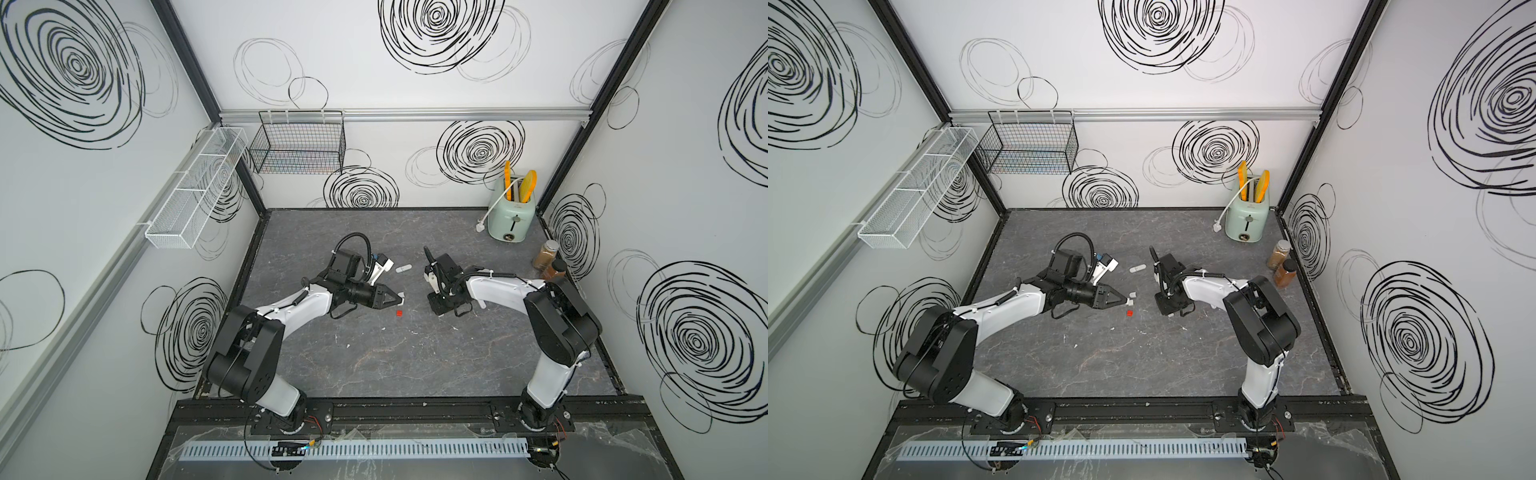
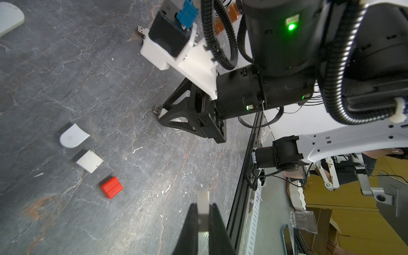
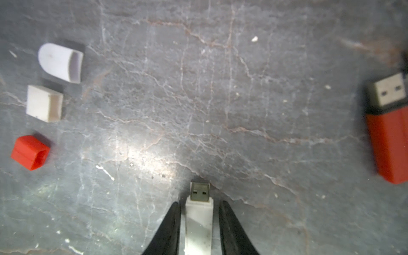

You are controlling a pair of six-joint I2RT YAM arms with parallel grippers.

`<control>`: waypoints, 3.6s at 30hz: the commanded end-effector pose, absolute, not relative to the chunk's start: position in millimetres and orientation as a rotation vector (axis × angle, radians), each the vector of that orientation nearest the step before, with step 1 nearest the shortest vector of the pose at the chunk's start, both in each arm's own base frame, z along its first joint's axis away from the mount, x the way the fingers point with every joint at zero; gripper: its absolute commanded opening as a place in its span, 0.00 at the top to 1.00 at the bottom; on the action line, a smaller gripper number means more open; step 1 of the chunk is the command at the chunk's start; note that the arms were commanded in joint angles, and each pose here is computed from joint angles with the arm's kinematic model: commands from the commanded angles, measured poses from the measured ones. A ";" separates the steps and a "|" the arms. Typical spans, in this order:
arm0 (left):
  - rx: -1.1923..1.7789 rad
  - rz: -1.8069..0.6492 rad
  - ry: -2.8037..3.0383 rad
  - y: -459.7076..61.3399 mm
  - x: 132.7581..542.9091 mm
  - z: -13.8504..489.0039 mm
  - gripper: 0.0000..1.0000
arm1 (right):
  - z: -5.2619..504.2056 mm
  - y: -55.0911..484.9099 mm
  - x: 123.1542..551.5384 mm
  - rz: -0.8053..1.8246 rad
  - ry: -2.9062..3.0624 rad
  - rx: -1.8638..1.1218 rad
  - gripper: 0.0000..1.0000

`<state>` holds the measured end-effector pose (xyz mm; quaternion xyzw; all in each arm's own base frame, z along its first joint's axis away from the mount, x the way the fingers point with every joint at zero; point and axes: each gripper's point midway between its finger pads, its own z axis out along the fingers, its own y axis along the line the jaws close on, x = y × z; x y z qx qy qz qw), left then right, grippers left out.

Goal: Close the usb drive cover
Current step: Pick up the USB drive from the center of the board, then close the cover of the USB drive.

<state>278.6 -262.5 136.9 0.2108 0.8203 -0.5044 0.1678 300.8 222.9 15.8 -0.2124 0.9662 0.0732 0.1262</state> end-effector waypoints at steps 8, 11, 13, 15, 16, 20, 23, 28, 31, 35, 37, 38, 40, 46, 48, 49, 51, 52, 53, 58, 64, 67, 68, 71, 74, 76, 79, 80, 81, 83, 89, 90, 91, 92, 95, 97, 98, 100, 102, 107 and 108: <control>0.633 -1.418 2.265 -261.7 284.5 150.9 1.00 | -7.7 204.3 267.4 0.058 2.962 -0.683 0.68; 0.629 -1.411 2.267 -260.3 286.1 151.2 1.00 | -8.4 201.6 263.9 0.032 2.980 -0.694 0.66; 0.626 -1.411 2.266 -259.9 286.7 151.4 1.00 | -7.1 201.1 262.5 0.034 2.979 -0.695 0.65; 0.630 -1.415 2.265 -260.7 285.5 150.2 1.00 | -6.0 201.5 262.4 0.041 2.974 -0.698 0.64; 0.629 -1.415 2.264 -260.7 286.2 151.0 1.00 | -6.3 200.3 262.0 0.033 2.975 -0.699 0.64; 0.627 -1.410 2.262 -259.7 287.2 152.0 1.00 | -8.2 198.5 260.4 0.028 2.985 -0.700 0.67; 0.629 -1.412 2.263 -259.9 286.1 150.9 1.00 | -9.3 199.0 260.4 0.031 2.990 -0.704 0.73; 0.624 -1.412 2.262 -259.1 286.7 151.8 1.00 | -2.7 201.0 262.5 0.042 2.973 -0.710 0.80; 0.620 -1.406 2.264 -258.1 287.9 151.8 1.00 | 1.1 199.0 265.2 0.023 2.968 -0.721 0.86; 0.622 -1.412 2.261 -258.7 288.5 152.2 1.00 | 8.8 200.0 271.0 0.044 2.941 -0.721 0.93; 0.623 -1.412 2.262 -259.0 289.2 153.4 1.00 | 13.0 199.0 273.8 0.044 2.934 -0.719 0.95; 0.620 -1.412 2.263 -258.6 289.8 154.0 1.00 | 14.8 198.2 274.7 0.043 2.932 -0.716 0.96; 0.616 -1.411 2.265 -257.7 290.3 153.0 1.00 | 20.0 199.5 277.2 0.056 2.910 -0.719 0.96; 0.613 -1.417 2.276 -258.3 292.4 152.0 1.00 | 39.4 205.8 288.2 0.096 2.822 -0.753 0.99; 0.613 -1.422 2.279 -258.8 292.7 151.3 1.00 | 44.7 208.7 292.0 0.120 2.781 -0.768 1.00; 0.612 -1.424 2.281 -259.0 292.8 151.1 1.00 | 47.6 210.7 293.8 0.131 2.762 -0.779 1.00; 0.618 -1.420 2.286 -258.8 293.0 150.9 1.00 | 54.9 214.4 296.7 0.152 2.724 -0.796 1.00; 0.616 -1.419 2.289 -258.0 292.9 150.4 1.00 | 57.9 215.4 297.8 0.160 2.706 -0.799 1.00; 0.617 -1.419 2.286 -257.6 293.1 150.6 1.00 | 61.9 217.5 299.3 0.174 2.683 -0.806 1.00; 0.620 -1.439 2.288 -258.6 290.7 149.7 1.00 | 81.7 221.3 308.7 0.190 2.584 -0.837 1.00; 0.645 -1.470 2.292 -262.5 288.4 150.4 1.00 | 101.9 233.0 314.9 0.235 2.433 -0.945 1.00; 0.650 -1.480 2.295 -264.1 287.9 150.5 1.00 | 113.3 238.8 316.5 0.254 2.342 -0.990 1.00; 0.653 -1.483 2.299 -265.4 287.5 149.8 1.00 | 117.6 242.3 315.4 0.272 2.299 -1.017 1.00; 0.687 -1.495 2.310 -271.9 282.8 149.7 1.00 | 129.0 249.6 311.2 0.291 2.181 -1.076 1.00; 0.705 -1.508 2.307 -275.9 277.8 149.2 1.00 | 132.5 263.0 295.2 0.284 2.036 -1.212 1.00; 0.719 -1.513 2.297 -276.9 274.5 149.6 1.00 | 131.5 269.3 286.4 0.232 1.955 -1.295 1.00; 0.722 -1.519 2.286 -276.5 272.5 151.7 1.00 | 129.7 276.3 276.5 0.208 1.876 -1.364 1.00; 0.719 -1.521 2.283 -276.7 272.4 152.0 1.00 | 129.8 279.1 273.7 0.217 1.848 -1.379 1.00; 0.717 -1.529 2.281 -276.9 272.0 152.3 1.00 | 129.0 281.1 271.0 0.223 1.822 -1.398 1.00; 0.723 -1.536 2.284 -278.2 270.0 151.3 1.00 | 126.6 283.3 267.5 0.217 1.793 -1.430 1.00; 0.735 -1.514 2.290 -277.0 268.9 146.8 1.00 | 127.0 286.6 259.2 0.208 1.708 -1.487 1.00; 0.734 -1.512 2.295 -277.1 269.0 146.1 1.00 | 127.2 287.5 256.2 0.203 1.688 -1.505 1.00; 0.732 -1.507 2.301 -277.1 269.3 145.4 1.00 | 128.3 288.9 253.9 0.199 1.673 -1.514 1.00; 0.730 -1.505 2.306 -277.2 269.5 144.7 1.00 | 129.3 289.4 252.1 0.191 1.654 -1.519 1.00; 0.740 -1.496 2.313 -278.5 268.5 141.5 1.00 | 133.0 292.1 243.9 0.190 1.578 -1.558 1.00; 0.752 -1.489 2.317 -279.3 267.1 140.8 1.00 | 134.1 291.1 241.4 0.178 1.555 -1.569 1.00; 0.754 -1.487 2.318 -279.2 267.1 140.8 1.00 | 135.5 290.9 241.1 0.175 1.551 -1.567 1.00; 0.756 -1.488 2.319 -279.5 266.2 139.9 1.00 | 136.2 289.9 240.8 0.167 1.543 -1.570 1.00; 0.766 -1.489 2.320 -281.1 264.1 138.0 1.00 | 135.6 290.7 238.6 0.161 1.525 -1.583 1.00; 0.775 -1.500 2.323 -283.4 263.2 139.3 1.00 | 132.3 291.6 235.9 0.154 1.523 -1.599 1.00; 0.778 -1.499 2.323 -283.6 262.9 139.0 1.00 | 131.4 291.3 235.8 0.148 1.518 -1.602 1.00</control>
